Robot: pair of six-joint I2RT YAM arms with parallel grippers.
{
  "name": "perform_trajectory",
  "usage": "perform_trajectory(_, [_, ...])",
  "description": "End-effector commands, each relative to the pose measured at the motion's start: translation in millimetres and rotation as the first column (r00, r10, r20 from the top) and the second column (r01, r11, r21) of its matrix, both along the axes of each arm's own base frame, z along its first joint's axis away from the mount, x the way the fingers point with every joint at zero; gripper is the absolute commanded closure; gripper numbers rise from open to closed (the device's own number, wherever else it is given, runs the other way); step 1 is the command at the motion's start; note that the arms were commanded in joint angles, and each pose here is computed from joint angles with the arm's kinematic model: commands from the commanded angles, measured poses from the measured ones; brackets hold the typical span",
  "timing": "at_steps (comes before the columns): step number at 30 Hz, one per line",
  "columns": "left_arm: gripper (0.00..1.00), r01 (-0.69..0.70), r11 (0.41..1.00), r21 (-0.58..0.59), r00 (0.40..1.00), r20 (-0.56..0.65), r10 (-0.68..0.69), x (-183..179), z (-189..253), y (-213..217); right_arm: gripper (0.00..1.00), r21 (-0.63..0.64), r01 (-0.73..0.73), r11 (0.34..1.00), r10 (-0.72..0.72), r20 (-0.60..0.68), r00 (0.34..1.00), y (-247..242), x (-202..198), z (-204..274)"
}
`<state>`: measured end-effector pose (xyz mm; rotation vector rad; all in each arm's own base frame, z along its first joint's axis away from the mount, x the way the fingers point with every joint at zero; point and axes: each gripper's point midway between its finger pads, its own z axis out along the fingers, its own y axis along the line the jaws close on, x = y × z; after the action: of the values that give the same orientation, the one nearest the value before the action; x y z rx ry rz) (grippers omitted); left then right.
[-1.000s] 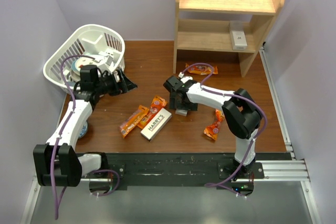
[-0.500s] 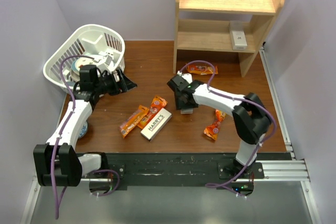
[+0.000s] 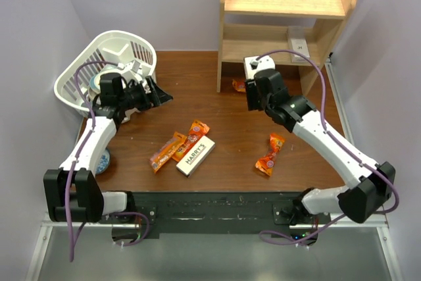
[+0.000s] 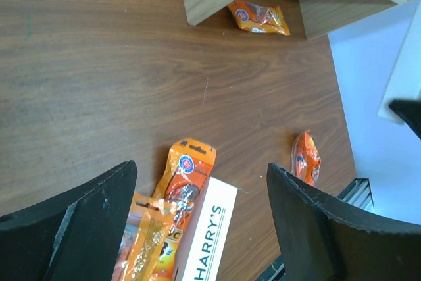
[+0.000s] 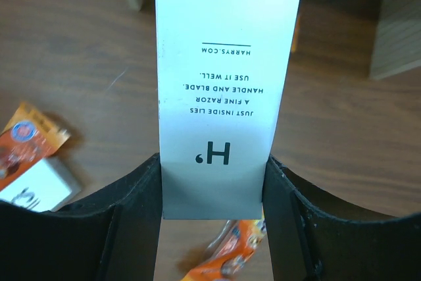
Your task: Place and organize the shaving razors onto the shelf
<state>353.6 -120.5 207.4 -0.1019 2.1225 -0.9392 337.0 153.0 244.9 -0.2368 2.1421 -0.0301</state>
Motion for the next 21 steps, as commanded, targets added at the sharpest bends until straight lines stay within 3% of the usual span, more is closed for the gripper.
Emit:
perform_trajectory(1, [0.15, 0.010, 0.999, -0.043, 0.997, 0.075, -0.007, 16.4, 29.2, -2.9, 0.86, -0.017, 0.054, 0.998, -0.051, 0.155, 0.987, -9.5, 51.9, 36.1])
perform_trajectory(13, [0.15, 0.044, 0.997, -0.057, 0.996, 0.079, -0.039, 16.9, 32.7, -7.4, 0.85, 0.059, 0.162, 0.985, -0.172, 0.270, 0.948, -28.2, 141.4, 78.7])
perform_trajectory(21, [0.15, 0.044, 0.997, -0.061, 0.996, 0.078, -0.039, 19.1, 33.0, -7.7, 0.85, 0.015, 0.208, 0.978, -0.203, 0.294, 0.934, -42.2, 175.6, 71.2])
